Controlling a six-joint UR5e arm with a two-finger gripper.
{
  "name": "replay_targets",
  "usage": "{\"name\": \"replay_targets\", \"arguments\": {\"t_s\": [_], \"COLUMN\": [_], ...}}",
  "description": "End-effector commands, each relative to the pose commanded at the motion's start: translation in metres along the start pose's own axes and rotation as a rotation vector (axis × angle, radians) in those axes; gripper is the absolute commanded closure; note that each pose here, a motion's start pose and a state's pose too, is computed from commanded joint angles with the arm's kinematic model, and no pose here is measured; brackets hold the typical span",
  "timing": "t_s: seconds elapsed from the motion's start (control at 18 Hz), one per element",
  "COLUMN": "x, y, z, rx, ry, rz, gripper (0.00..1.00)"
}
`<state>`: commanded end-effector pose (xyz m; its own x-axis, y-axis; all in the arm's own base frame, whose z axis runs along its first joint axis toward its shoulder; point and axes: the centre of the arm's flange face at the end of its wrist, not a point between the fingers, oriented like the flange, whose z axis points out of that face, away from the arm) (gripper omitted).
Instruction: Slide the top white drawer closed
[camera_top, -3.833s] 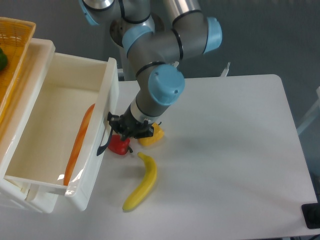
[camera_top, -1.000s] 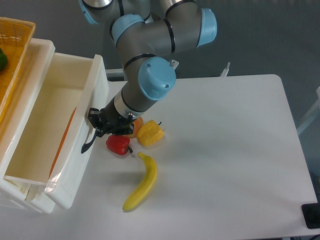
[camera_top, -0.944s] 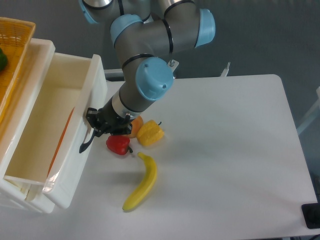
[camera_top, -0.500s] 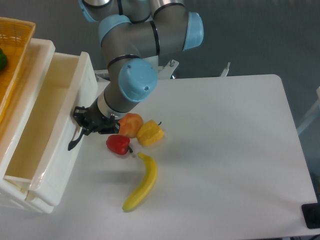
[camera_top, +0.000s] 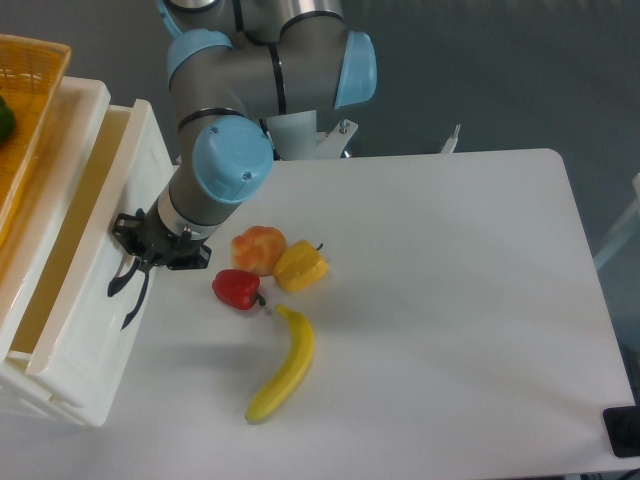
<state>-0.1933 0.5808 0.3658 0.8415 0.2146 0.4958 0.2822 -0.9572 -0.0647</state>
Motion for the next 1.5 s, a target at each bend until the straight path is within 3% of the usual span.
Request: {"name": "replay_targets", "arguments": {"t_s": [0.83, 1.11, 1.28, 1.33, 1.44, 1.5], "x": [0.011, -0.013, -0.044, -0.055, -0.078, -0.089], "y": [-0.005, -0.004, -0.005, -0.005, -0.006, -0.006], "z": [0.013, -0.013, -0.043, -0.052, -0.062, -0.068], "rx": [-0.01, 0.031, 0.073, 0.089, 0.119, 0.14], "ry": [-0.005, -0.039, -0.095, -0.108, -0.141, -0.165], "rz": [0.015, -0.004, -0.037, -0.049, -0.049, -0.042], "gripper": [1.0, 0.99, 0.92, 0.82, 0.74, 0.6]}}
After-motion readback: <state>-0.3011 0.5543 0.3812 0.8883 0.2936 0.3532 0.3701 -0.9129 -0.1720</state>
